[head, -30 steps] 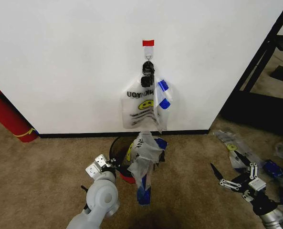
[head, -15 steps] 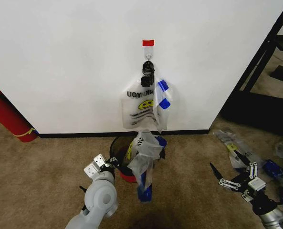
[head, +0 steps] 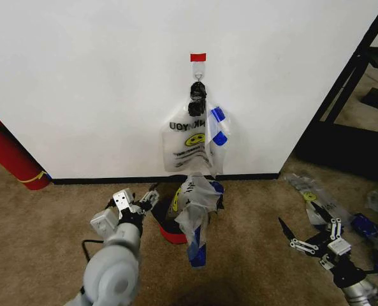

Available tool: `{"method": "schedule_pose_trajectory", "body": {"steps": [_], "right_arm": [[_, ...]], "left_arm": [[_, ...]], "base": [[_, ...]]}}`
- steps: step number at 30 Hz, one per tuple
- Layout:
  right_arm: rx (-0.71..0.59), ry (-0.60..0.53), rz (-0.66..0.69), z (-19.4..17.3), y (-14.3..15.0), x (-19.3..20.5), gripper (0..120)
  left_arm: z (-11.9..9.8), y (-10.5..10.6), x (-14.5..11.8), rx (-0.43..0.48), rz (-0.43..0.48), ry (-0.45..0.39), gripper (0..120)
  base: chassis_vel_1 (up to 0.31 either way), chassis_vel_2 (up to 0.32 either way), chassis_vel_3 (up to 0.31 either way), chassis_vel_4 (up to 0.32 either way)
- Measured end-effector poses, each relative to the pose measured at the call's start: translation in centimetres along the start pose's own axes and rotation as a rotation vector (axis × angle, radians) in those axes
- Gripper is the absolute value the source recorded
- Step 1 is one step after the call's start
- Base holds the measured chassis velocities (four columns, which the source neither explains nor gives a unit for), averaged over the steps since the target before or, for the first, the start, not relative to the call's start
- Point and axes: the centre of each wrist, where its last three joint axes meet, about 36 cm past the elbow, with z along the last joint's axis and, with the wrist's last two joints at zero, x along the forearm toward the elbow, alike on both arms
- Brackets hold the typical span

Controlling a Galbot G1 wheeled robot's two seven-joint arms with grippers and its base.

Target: Pick up the garbage bag from the wall and place it over the trash bin.

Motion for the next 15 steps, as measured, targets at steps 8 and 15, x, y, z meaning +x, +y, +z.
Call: {"method": "schedule_pose_trajectory", "body": {"steps": [8, 15], "right_arm": [[0.024, 0.026, 0.052, -0.1, 1.6, -0.7, 100], [0.025, 0.043, 0.065, -0.1, 3.4, -0.6, 100]], "left_arm": [[-0.7, -0.6, 2.4, -0.433, 0.263, 0.072, 100], [-2.6, -0.3, 2.0, -0.58, 0.35, 0.131, 99]], "base": [[0.0, 0.0, 0.0, 0.0], [0.0, 0.0, 0.0, 0.0]]}}
